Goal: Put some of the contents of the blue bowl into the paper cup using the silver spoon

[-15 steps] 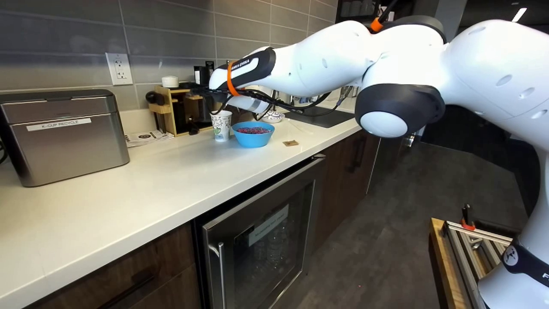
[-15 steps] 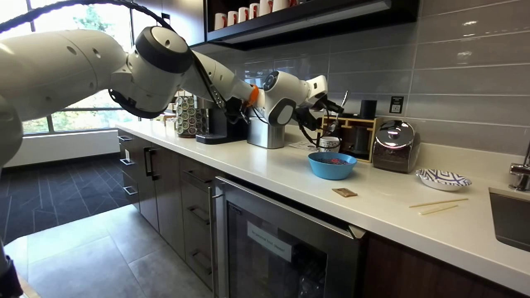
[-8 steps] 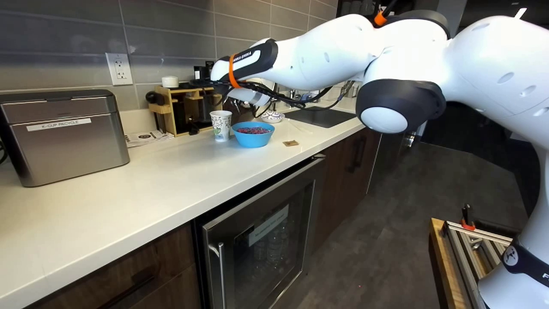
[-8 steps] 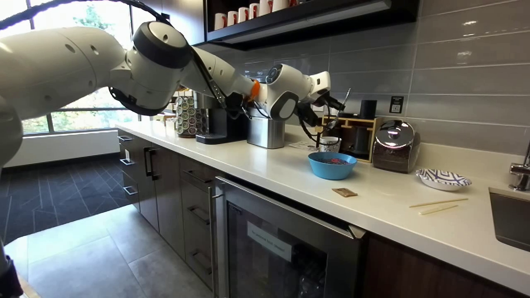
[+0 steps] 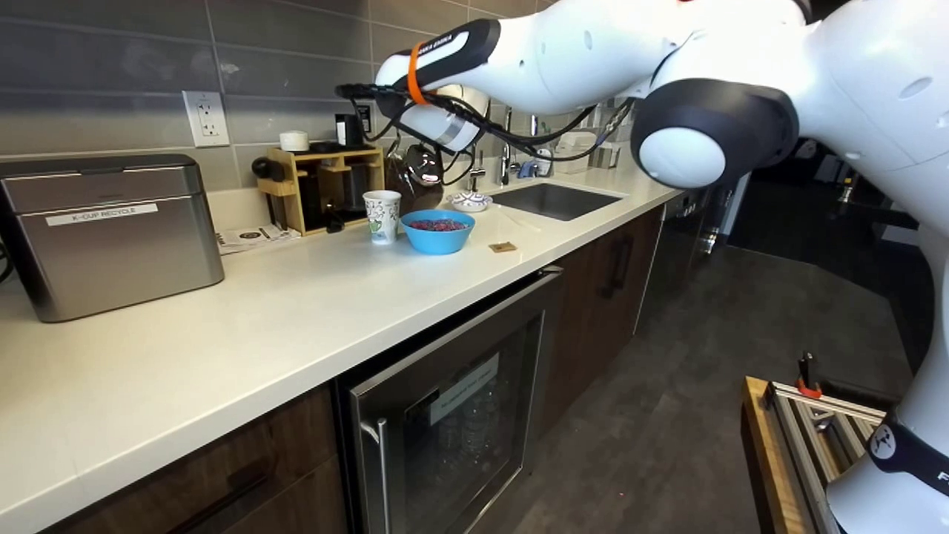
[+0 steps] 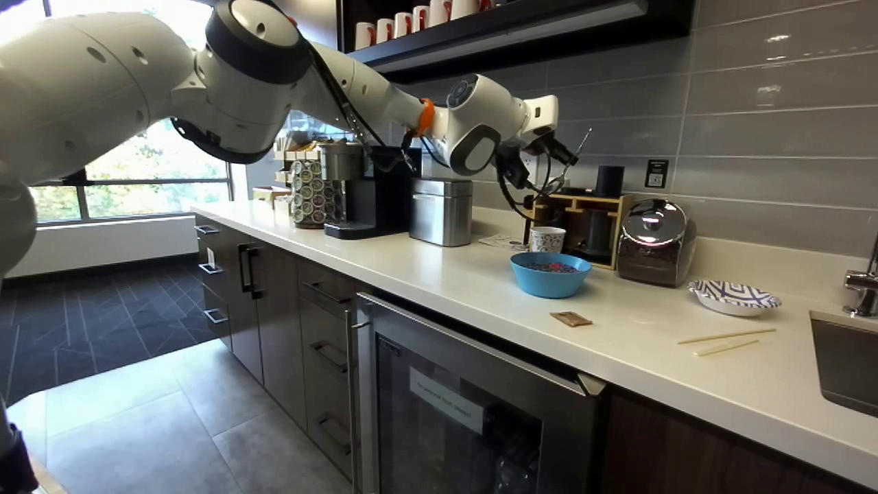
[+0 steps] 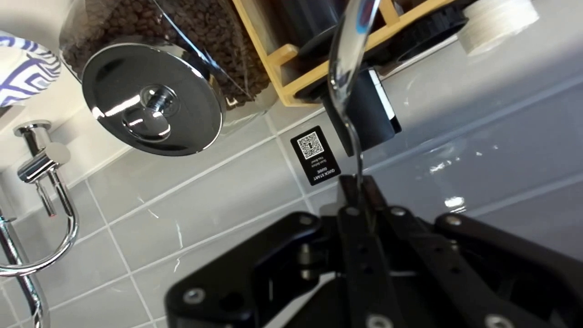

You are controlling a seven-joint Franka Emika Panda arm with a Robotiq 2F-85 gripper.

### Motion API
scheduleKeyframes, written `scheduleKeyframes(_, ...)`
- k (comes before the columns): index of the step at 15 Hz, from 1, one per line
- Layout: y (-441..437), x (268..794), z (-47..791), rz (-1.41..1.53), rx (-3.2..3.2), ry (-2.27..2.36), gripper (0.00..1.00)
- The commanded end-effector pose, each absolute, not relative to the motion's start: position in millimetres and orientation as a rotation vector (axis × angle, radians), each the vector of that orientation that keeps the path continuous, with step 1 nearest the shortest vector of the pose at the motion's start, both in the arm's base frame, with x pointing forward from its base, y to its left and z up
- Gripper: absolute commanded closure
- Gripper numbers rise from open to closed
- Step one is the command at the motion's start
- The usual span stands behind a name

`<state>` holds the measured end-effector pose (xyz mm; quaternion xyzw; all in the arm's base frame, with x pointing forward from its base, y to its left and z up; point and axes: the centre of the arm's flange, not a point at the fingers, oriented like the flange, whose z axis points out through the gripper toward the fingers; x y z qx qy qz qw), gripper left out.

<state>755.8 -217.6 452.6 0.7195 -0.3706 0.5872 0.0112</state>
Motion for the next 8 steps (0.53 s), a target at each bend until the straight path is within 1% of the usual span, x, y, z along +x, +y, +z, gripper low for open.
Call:
scheduleKeyframes(1,-228,717,465,1.857,2.306,-1.291,1.00)
scheduleKeyframes(8,-249,674,482,1.986,2.387,-1.506,1.00)
